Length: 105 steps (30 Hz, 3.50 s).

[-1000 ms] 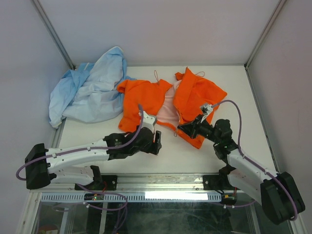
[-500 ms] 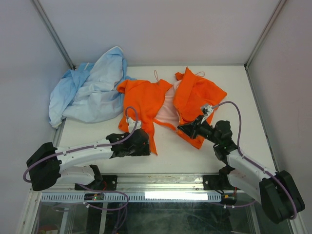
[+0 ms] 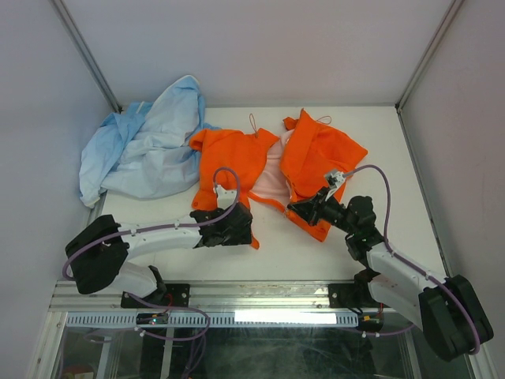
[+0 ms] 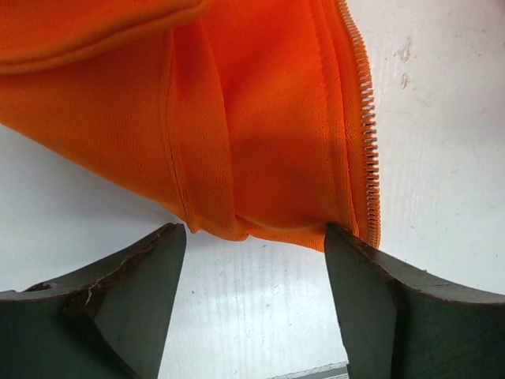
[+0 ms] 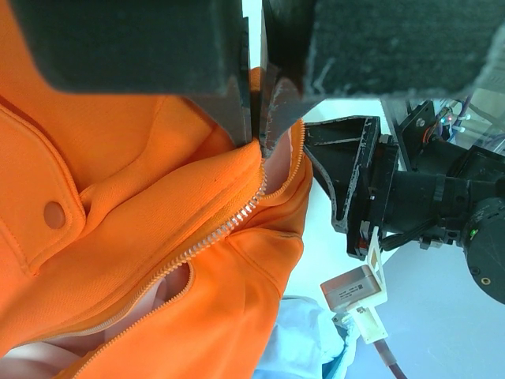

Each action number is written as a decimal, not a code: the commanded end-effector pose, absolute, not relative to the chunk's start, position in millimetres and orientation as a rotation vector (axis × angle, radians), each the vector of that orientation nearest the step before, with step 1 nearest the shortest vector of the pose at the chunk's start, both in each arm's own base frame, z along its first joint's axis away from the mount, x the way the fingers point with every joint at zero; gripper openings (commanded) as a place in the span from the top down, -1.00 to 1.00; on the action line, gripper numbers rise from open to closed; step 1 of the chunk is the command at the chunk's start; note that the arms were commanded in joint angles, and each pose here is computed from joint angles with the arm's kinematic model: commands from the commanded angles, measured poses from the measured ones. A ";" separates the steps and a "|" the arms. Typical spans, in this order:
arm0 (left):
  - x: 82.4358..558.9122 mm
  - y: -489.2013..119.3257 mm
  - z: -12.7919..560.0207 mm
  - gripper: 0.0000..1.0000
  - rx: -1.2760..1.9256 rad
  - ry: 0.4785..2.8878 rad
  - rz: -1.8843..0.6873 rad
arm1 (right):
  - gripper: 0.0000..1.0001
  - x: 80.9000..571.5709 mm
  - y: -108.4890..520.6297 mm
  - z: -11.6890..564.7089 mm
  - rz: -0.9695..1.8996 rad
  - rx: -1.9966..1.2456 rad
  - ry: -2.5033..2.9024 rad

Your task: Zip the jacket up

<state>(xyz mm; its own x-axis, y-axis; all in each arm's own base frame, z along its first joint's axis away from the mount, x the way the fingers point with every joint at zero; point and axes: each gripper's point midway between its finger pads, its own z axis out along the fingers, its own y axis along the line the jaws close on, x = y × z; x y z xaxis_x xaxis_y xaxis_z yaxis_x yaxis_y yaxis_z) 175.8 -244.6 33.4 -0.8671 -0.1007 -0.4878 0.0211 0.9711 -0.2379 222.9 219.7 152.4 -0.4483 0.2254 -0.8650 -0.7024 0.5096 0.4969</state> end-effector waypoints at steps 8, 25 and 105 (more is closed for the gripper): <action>213.5 -252.2 36.8 -0.45 -0.045 2.531 -0.176 | 1.00 228.1 220.3 165.6 1.120 -0.427 1.653; 225.5 -241.4 52.4 0.45 0.071 2.431 -0.127 | 1.00 226.6 223.3 160.6 1.126 -0.461 1.680; 193.0 -302.5 252.0 1.00 0.769 1.368 -0.894 | 1.00 166.0 261.1 214.9 1.310 -0.924 1.203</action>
<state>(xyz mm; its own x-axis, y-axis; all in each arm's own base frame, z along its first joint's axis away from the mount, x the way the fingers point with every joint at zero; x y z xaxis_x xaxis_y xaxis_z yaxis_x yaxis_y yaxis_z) 192.2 -299.6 213.4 -0.0876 0.0271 -0.9958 0.8701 0.4887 -0.0633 167.2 260.9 196.3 -0.1954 0.1532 -0.9687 -0.9719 0.1022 0.2122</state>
